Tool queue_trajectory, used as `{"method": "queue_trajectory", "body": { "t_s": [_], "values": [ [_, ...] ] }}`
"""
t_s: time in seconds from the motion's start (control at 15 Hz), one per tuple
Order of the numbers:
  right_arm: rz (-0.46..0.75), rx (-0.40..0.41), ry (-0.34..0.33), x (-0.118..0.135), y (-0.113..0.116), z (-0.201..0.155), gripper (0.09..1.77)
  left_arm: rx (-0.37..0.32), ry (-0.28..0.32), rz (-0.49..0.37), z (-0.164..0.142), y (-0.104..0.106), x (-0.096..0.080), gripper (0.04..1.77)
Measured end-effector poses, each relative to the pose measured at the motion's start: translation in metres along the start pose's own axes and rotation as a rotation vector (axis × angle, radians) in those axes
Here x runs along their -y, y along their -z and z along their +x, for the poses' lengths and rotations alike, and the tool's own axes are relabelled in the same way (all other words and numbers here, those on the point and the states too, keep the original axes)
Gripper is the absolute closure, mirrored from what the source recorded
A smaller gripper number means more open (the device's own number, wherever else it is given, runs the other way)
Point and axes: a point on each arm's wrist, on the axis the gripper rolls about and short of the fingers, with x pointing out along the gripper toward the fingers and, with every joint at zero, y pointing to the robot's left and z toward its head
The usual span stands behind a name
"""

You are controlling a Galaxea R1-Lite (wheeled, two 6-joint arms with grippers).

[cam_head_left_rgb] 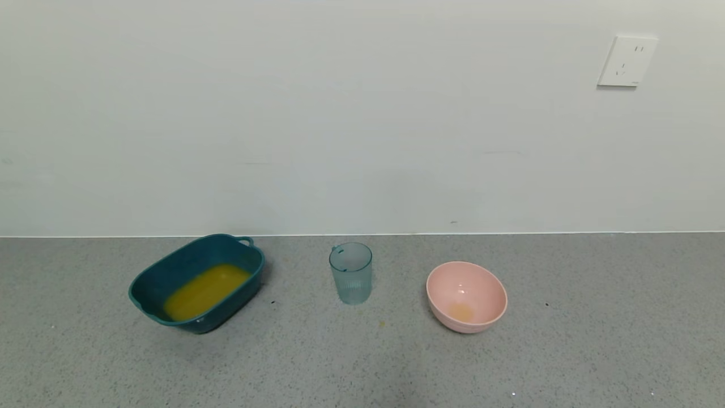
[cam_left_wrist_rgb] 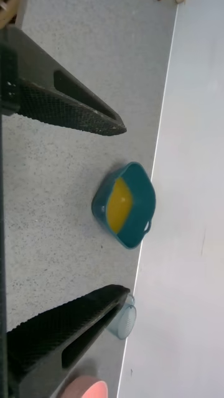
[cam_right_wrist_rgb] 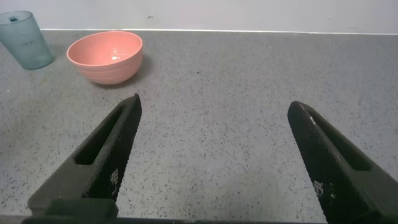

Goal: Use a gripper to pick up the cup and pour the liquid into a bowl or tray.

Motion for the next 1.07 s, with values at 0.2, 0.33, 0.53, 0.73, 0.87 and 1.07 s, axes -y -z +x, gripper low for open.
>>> {"method": "queue_trajectory", "body": {
  "t_s": [0.2,0.33,0.53,0.73,0.87,1.07],
  "values": [
    [0.0,0.0,0.0,0.0,0.0,0.0,0.15,0.029,0.073,-0.009,0.0,0.018,0.0,0.09],
    [0.0,0.0,0.0,0.0,0.0,0.0,0.15,0.037,0.129,-0.01,0.004,0.035,0.0,0.09],
    [0.0,0.0,0.0,0.0,0.0,0.0,0.15,0.049,0.184,-0.01,0.013,0.059,0.001,0.09],
    [-0.001,0.0,-0.001,0.0,0.0,0.0,0.15,0.046,0.217,-0.002,0.02,0.077,0.002,0.09],
    [0.0,0.0,-0.001,0.0,0.0,0.0,0.15,0.041,0.22,0.008,0.024,0.088,0.002,0.09],
    [0.0,0.0,0.0,0.0,0.0,0.0,0.15,-0.016,0.211,0.045,0.028,0.104,0.001,0.09]
  ]
}}
